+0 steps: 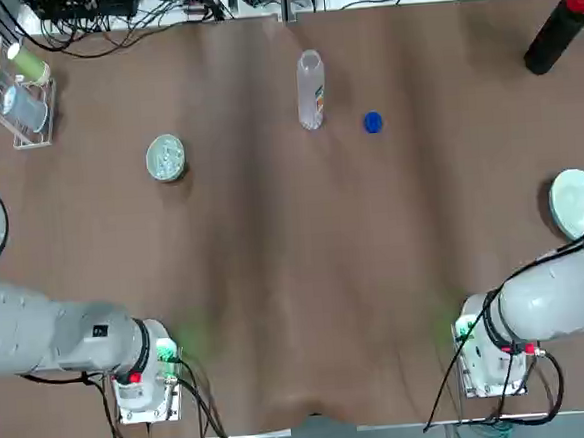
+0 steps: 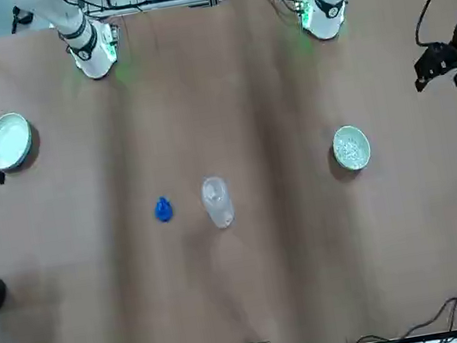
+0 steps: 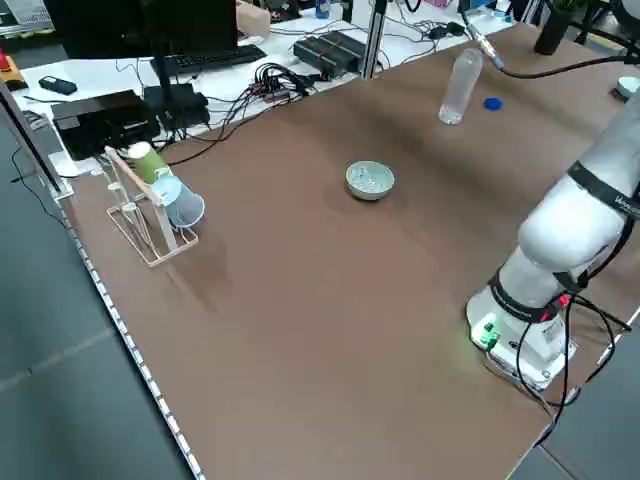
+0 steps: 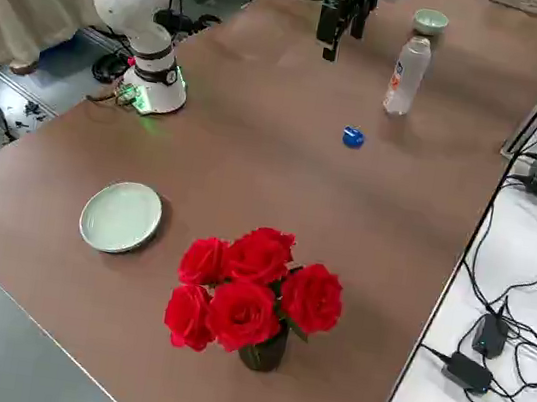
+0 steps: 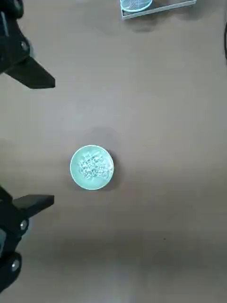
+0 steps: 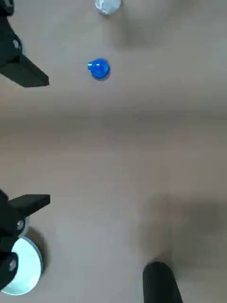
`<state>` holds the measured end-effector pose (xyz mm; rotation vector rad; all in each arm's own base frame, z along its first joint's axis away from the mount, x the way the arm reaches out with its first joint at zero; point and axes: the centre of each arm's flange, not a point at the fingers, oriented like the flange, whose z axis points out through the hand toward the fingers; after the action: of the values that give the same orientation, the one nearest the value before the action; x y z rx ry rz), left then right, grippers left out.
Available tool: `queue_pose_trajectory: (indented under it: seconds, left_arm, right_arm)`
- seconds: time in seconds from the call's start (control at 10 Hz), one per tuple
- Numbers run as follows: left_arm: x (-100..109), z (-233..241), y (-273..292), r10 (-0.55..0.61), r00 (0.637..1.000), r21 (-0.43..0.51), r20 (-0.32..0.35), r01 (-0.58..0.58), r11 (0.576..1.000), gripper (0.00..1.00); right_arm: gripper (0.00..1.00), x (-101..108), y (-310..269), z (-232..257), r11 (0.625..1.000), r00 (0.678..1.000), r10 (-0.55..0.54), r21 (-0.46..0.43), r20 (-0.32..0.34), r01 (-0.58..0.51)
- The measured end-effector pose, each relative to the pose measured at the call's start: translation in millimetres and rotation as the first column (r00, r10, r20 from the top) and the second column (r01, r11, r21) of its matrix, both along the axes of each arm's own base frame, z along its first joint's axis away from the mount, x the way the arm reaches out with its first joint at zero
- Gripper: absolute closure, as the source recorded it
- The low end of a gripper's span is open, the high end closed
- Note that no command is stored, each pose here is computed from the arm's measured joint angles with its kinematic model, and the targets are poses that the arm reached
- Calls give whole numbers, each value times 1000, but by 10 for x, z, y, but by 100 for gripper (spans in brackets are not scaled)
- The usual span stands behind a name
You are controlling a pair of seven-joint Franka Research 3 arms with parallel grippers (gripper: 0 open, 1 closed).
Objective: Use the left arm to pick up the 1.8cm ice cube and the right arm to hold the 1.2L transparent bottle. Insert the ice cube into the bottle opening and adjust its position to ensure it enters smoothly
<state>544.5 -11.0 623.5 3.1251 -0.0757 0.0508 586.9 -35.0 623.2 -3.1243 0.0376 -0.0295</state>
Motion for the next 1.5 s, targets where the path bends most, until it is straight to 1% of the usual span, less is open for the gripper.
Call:
queue_pose_trajectory:
  seconds: [0.4,0.5,0.6,0.7,0.8,0.9,1.0,1.1,1.3,1.4,1.5]
  left_arm:
    - [-1,-9,0,1,1000,0,-3,-1,1000,1]
    - [-2,-12,0,2,1000,0,-3,-2,1000,1]
    - [-2,-20,0,6,1000,0,-5,-6,1000,0]
    - [3,-44,-4,21,1000,0,-8,-21,1000,0]
    - [36,-102,-19,33,999,0,-7,-33,999,0]
    - [95,-213,-43,32,999,0,-11,-32,999,0]
    - [142,-375,-62,31,999,1,-21,-31,1000,0]
    - [162,-575,-74,29,999,2,-33,-29,1000,0]
    - [147,-1046,-137,19,999,3,-47,-19,1000,0]
    - [112,-1305,-200,9,999,3,-45,-9,1000,0]
    - [44,-1566,-274,-4,999,4,-50,4,1000,0]
  right_arm:
    - [0,6,-6,-47,1000,1000,-1,-1,-16,1]
    - [0,36,18,-123,1000,999,27,1,-28,-27]
    - [0,115,77,-262,996,996,86,36,-35,-85]
    - [0,231,179,-448,983,990,139,126,-24,-135]
    - [0,361,269,-666,963,983,183,203,1,-179]
    - [0,490,337,-863,940,969,241,237,47,-245]
    - [0,580,437,-1024,901,945,311,283,105,-328]
    - [0,617,543,-1141,845,913,373,347,165,-407]
    - [0,607,681,-1274,733,849,456,428,267,-529]
    - [0,601,744,-1395,658,807,487,466,335,-591]
    - [0,631,780,-1626,568,748,517,487,417,-664]
